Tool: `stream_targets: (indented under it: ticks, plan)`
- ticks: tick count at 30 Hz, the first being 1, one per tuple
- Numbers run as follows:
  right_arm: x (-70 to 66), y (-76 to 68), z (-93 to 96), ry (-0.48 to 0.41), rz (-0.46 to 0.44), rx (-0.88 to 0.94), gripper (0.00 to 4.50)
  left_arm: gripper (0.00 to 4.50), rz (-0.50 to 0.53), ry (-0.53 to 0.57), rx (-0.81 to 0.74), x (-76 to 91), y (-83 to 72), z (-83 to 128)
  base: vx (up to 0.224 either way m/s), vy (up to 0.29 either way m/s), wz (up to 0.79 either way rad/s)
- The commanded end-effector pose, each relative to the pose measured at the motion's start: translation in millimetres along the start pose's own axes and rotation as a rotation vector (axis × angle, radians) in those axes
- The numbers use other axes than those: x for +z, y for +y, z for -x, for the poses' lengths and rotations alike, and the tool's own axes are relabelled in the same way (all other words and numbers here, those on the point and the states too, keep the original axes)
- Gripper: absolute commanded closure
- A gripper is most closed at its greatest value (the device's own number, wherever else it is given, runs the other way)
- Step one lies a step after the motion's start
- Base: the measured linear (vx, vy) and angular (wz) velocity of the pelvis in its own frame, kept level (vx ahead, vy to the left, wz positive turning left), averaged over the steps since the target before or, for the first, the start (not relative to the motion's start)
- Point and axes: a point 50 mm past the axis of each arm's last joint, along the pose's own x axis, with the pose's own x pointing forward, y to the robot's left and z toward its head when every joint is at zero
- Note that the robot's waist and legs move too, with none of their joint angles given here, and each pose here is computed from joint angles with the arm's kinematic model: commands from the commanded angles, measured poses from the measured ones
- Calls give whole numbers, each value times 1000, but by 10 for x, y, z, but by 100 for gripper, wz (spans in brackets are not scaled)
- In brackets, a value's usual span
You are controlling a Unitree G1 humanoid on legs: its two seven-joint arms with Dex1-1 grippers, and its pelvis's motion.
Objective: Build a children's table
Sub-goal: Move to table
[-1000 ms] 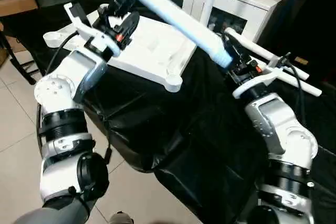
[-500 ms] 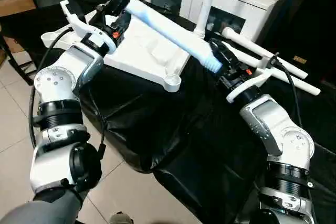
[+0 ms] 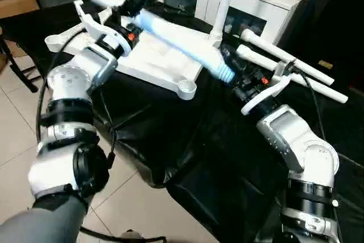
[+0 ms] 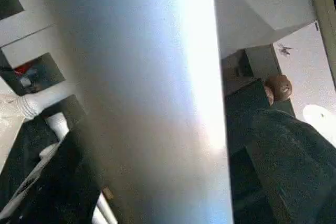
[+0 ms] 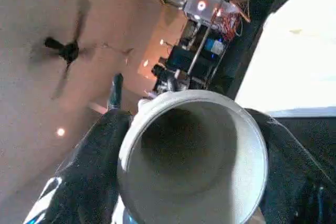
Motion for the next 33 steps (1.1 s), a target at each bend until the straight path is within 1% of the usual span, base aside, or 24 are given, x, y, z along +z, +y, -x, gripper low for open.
stream_targets:
  ticks: [1,4,6,14,19,21,22,23,24,26,28,33]
  plan:
    - [4,78,17,12,26,41,163,0,-21,10,-19,10,-61,-60,0,0,0]
    - [-26,73,24,31,34,38,163,0,-25,11,-18,17,-62,-81,0,0,0]
    - [-69,67,37,51,42,34,163,0,-27,14,-30,24,-73,-108,0,0,0]
    - [-98,75,58,68,49,44,165,0,-20,22,-62,32,-101,-132,0,0,0]
    - [-99,66,58,71,53,43,165,0,-18,10,-70,73,-105,-124,0,0,0]
    - [-64,48,47,39,63,22,165,0,-14,-2,-80,104,-114,-115,0,0,0]
    - [-64,48,47,39,63,22,165,0,-14,-2,-80,104,-114,-115,0,0,0]
    - [-18,40,37,-6,53,13,165,0,-15,-7,-86,119,-119,-102,0,0,0]
    - [-18,40,37,-6,53,13,165,0,-15,-7,-86,119,-119,-102,0,0,0]
    - [37,57,37,-60,-2,34,165,0,-14,3,-88,105,-111,-79,0,0,0]
    - [66,67,42,-81,-29,47,165,0,-10,17,-94,85,-103,-62,0,0,0]
    - [96,61,44,-111,-59,52,166,0,-13,27,-99,67,-104,-55,0,0,0]
